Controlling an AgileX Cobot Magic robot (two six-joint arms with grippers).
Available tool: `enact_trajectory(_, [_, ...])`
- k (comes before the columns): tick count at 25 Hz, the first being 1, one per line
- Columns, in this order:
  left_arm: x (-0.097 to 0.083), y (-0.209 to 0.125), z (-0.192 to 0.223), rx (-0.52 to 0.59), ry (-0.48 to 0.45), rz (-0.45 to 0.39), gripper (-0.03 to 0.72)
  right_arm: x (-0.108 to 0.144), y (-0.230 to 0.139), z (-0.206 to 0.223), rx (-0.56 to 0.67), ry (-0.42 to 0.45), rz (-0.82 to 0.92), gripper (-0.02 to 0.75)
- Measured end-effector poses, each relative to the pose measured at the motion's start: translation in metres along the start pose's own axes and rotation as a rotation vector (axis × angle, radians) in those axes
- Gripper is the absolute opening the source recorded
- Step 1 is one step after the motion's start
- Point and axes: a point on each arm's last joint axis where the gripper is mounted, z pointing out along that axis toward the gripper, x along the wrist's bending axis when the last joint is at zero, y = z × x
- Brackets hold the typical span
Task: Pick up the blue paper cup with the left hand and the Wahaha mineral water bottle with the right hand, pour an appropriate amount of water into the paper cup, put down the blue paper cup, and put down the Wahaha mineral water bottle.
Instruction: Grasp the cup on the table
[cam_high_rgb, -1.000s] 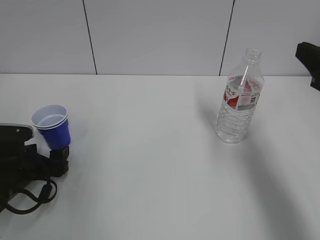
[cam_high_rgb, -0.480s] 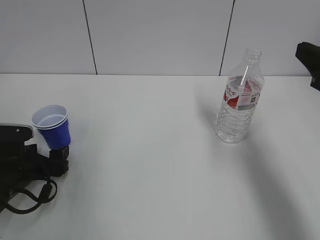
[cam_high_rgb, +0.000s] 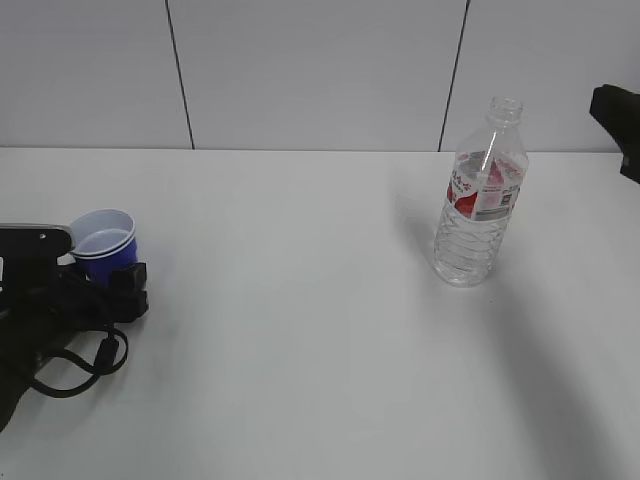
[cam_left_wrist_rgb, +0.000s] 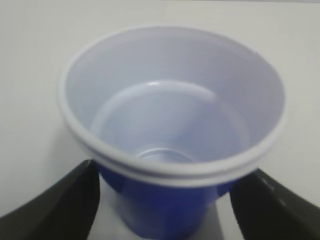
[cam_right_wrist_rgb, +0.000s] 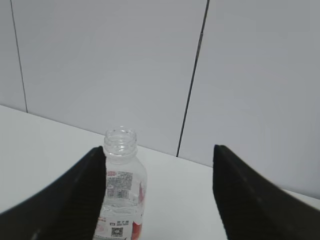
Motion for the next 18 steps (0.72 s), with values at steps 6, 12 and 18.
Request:
enact_trajectory(6, [0.001, 0.001, 0.001, -0.007, 0.015, -0.009, 0.606, 0.000, 0.001, 0.000, -0.011, 0.002, 0.002, 0.503])
enact_trajectory(12, [-0.001, 0.005, 0.009, -0.030, 0.012, -0.014, 0.604, 0.000, 0.001, 0.000, -0.015, 0.003, 0.002, 0.503])
enact_trajectory(18, [-0.001, -0.007, 0.015, 0.000, 0.017, -0.007, 0.592, 0.000, 0.002, 0.000, -0.017, 0.004, 0.000, 0.503])
